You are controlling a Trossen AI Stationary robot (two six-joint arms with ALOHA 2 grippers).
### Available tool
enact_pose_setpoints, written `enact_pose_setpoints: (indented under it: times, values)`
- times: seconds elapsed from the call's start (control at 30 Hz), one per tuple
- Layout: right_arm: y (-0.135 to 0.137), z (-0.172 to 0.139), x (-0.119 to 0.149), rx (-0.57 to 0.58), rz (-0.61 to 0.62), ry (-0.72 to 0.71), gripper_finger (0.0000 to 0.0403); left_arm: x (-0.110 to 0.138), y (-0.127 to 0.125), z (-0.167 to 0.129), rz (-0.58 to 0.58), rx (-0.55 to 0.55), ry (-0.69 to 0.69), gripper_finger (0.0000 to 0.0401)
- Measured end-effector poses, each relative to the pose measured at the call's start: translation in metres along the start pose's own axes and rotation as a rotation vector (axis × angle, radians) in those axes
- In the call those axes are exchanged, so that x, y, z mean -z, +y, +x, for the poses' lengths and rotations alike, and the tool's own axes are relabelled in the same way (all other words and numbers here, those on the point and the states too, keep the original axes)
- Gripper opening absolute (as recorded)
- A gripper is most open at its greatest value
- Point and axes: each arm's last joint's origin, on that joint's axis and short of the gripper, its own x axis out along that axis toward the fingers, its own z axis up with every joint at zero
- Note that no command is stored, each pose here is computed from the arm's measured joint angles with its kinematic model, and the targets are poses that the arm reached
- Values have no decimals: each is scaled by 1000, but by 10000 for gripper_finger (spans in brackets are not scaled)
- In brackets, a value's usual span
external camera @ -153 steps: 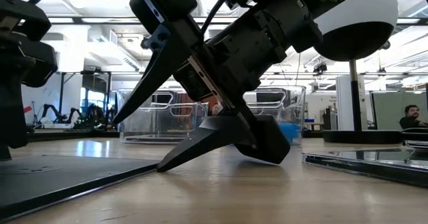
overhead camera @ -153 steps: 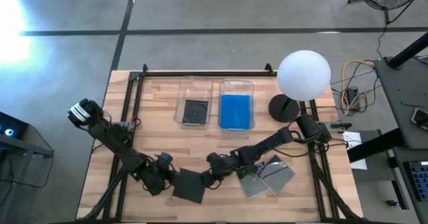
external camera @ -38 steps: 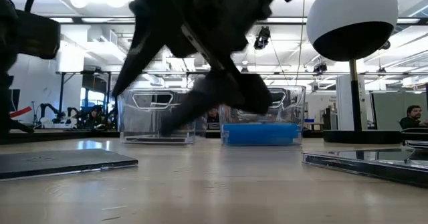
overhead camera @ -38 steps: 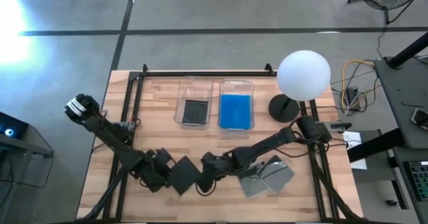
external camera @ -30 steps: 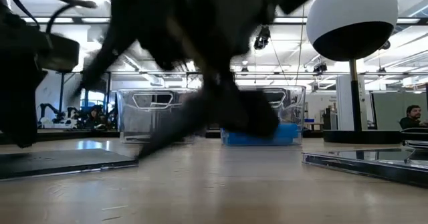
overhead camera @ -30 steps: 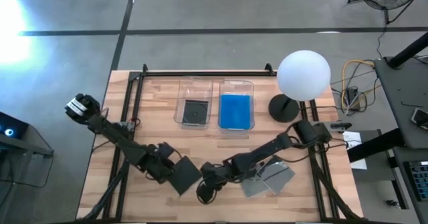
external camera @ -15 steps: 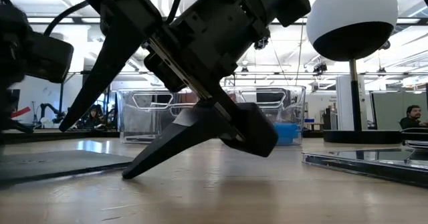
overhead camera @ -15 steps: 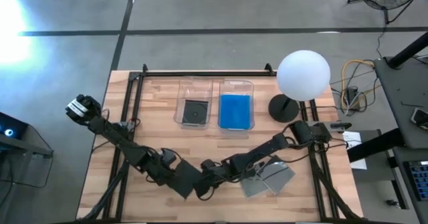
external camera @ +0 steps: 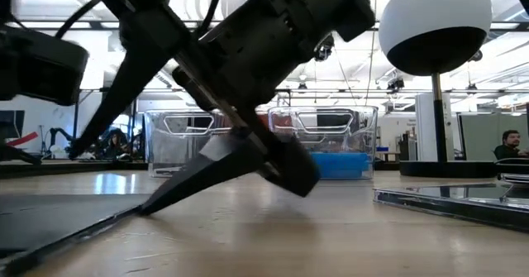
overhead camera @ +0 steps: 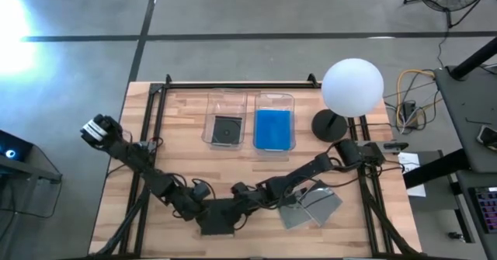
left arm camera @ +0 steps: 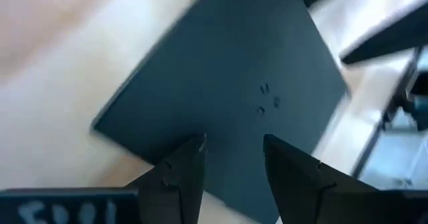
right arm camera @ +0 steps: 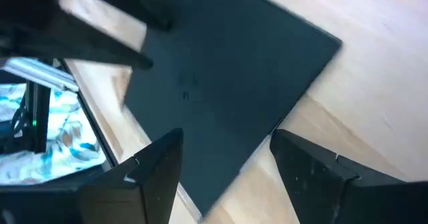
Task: Pick & place jewel cases by type
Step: Put the left black cd case into the left transparent bin
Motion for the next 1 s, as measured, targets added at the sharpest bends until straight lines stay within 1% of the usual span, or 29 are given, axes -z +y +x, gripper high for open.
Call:
enact_pose_setpoints:
  times: [0.1, 0.2, 0.33, 0.47, 0.53, 0.63, 0.7, 0.77, 0.9, 0.97, 1.0]
  values:
    - [4, 2, -2, -50, -30, -26, 228, 4, 0, 3, 12, 2, 37, 135]
    - [5, 2, -6, -63, -37, -50, 229, 5, -2, 0, 20, 22, 50, 135]
    - [10, 1, -8, -104, -77, -58, 229, 4, -4, -8, 49, 42, 22, 135]
    - [25, -5, -6, -232, -136, -14, 228, 3, -9, -17, 72, 81, -21, 135]
    - [32, -8, -6, -309, -160, -1, 228, 4, -9, -18, 82, 77, -18, 135]
    - [37, -10, -8, -365, -177, -4, 228, 5, -10, -22, 99, 86, -16, 135]
    - [37, -10, -8, -365, -176, -4, 228, 5, -10, -26, 119, 57, -11, 135]
    - [35, -9, -7, -346, -166, 4, 228, 4, -11, -33, 131, -10, -2, 135]
    - [26, -7, -4, -239, -86, 47, 228, 8, -12, -57, 171, -206, 31, 135]
    - [21, -6, -2, -194, -64, 91, 228, 15, -12, -64, 170, -252, 89, 135]
    - [20, -6, 0, -183, -62, 109, 228, 20, -12, -65, 164, -254, 124, 135]
